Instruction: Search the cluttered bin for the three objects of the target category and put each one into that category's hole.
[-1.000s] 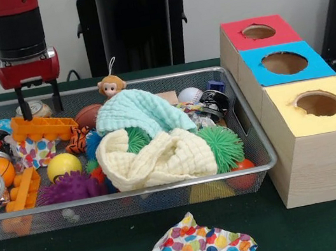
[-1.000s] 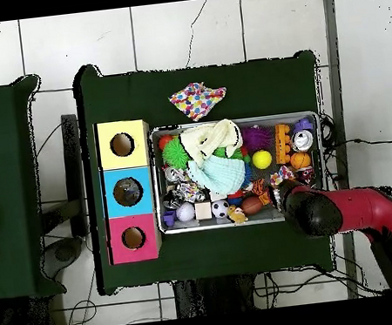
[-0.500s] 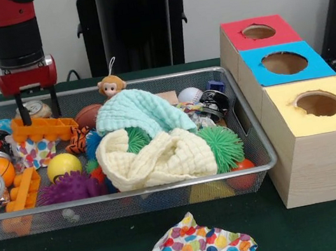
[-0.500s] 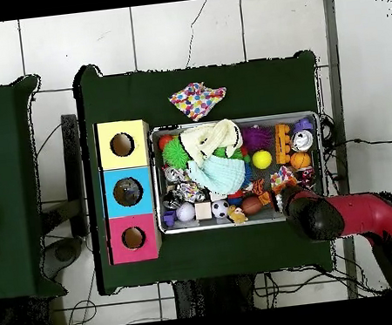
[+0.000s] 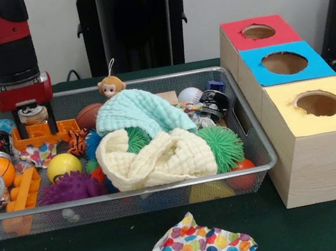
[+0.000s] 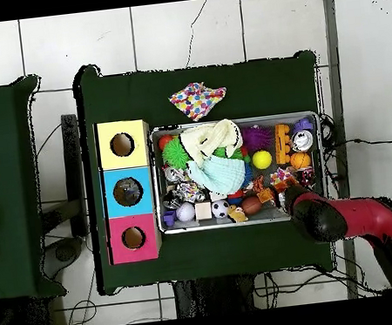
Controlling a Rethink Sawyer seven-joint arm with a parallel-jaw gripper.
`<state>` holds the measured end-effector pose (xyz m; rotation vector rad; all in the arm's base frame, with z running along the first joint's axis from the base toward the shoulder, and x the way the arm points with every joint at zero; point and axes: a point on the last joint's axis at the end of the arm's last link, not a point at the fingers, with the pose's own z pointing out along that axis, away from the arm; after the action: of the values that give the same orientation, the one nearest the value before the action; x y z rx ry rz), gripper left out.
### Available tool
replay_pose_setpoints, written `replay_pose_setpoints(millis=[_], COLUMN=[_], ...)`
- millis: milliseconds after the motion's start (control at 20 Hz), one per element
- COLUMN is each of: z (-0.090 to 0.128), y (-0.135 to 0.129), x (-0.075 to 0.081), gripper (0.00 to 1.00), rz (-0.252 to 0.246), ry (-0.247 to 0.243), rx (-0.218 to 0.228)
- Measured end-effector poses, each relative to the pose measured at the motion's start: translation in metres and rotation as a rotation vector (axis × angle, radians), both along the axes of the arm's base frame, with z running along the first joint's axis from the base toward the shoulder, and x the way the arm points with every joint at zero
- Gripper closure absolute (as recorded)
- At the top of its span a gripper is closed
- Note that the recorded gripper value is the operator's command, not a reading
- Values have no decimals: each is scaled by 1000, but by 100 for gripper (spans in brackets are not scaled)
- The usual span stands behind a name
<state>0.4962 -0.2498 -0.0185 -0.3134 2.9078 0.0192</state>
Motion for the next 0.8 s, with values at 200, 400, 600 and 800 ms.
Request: replay_pose_setpoints(millis=[200,400,600,800], z=[-4,-6,-6,-7], y=[-4,-8,-9,-10], x=[0,0,1,2], gripper=[0,100,100,100], rz=[-19,-37,-42,-50], ry=[-24,-37,-45,-53], rx=[17,35,45,59])
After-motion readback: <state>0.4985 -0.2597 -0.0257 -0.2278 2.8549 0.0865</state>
